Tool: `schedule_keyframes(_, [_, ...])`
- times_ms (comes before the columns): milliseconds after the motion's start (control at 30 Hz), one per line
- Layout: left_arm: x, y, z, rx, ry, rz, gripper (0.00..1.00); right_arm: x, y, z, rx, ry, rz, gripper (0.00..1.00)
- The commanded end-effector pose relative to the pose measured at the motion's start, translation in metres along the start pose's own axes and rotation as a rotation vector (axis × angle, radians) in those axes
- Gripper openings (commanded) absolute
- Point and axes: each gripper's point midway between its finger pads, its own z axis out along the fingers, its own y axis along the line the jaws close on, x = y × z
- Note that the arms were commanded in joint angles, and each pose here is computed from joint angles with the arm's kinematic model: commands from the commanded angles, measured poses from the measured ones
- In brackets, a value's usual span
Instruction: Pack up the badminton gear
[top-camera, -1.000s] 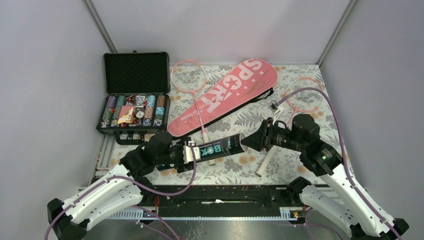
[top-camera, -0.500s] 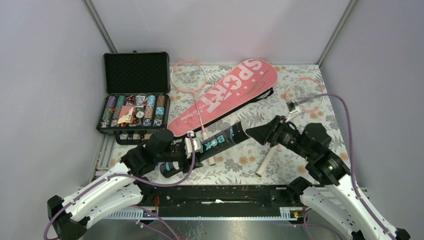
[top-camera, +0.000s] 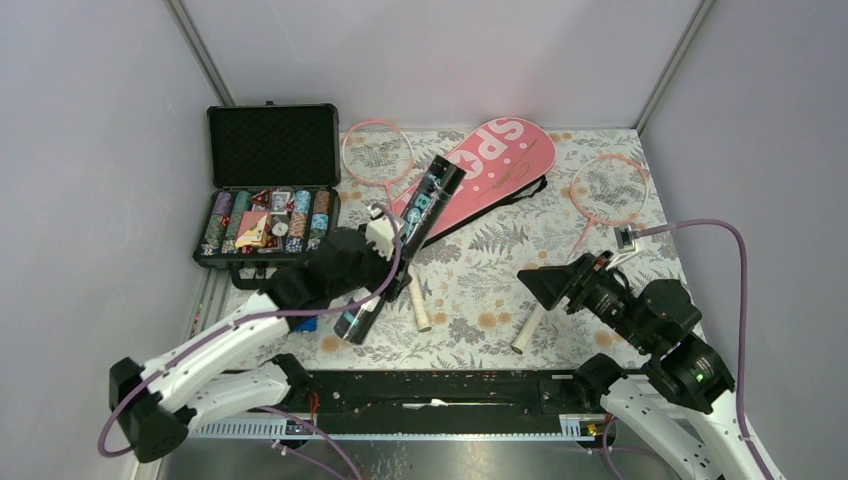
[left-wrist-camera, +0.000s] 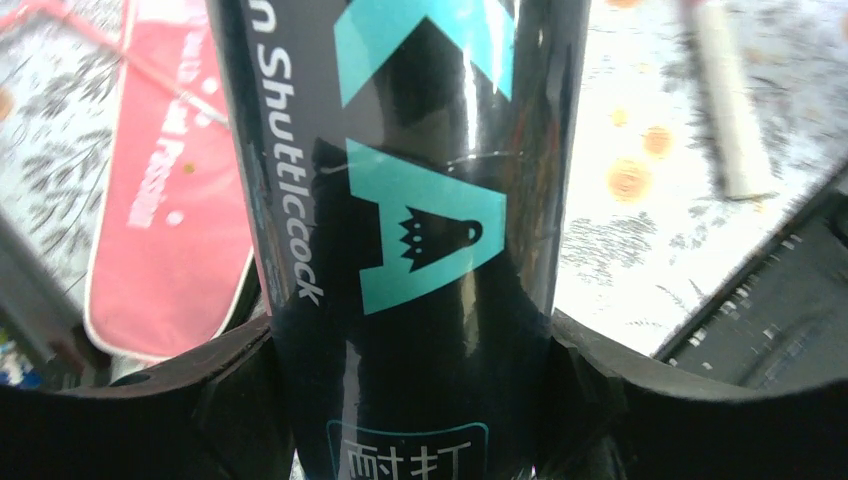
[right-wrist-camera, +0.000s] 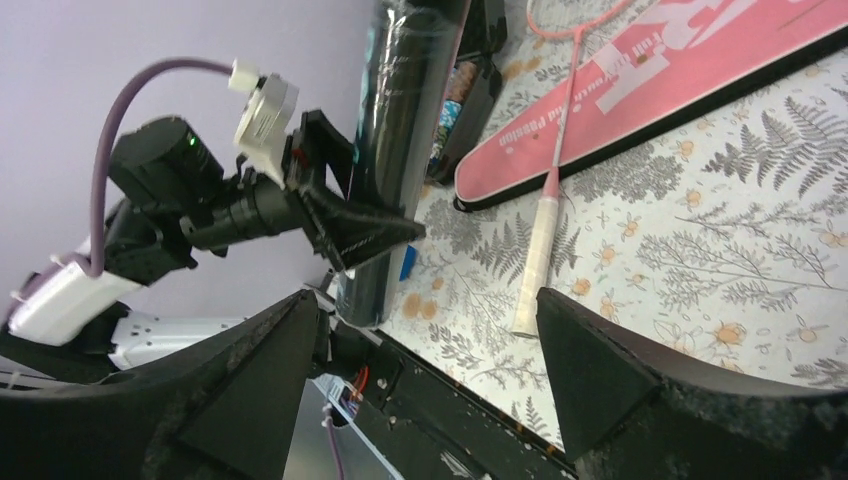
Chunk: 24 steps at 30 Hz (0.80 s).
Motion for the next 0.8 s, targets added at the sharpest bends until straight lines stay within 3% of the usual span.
schedule_keyframes(0, [-0.024, 0.044, 0.002, -0.256, -0.003, -0.12, 0.36, 0.001, -0.002, -0.007, 0.01, 0.01, -0.047, 0.86])
schedule_keyframes(200, [-0.026, 0.077, 0.006, -0.385, 0.005, -0.212, 0.36, 0.003, -0.03, -0.003, 0.117, -0.042, 0.008, 0.83])
schedule_keyframes(300, [-0.019, 0.092, 0.007, -0.43, 0.022, -0.242, 0.37, 0.018, -0.046, 0.007, 0.169, -0.01, 0.081, 0.81])
schedule_keyframes(533, [0.012, 0.11, 0.015, -0.504, 0.093, -0.328, 0.38, 0.041, -0.059, 0.026, 0.214, 0.098, 0.082, 0.81])
schedule_keyframes(767, [0.048, 0.122, 0.025, -0.583, 0.215, -0.451, 0.41, 0.05, -0.059, 0.031, 0.199, 0.128, 0.102, 0.81])
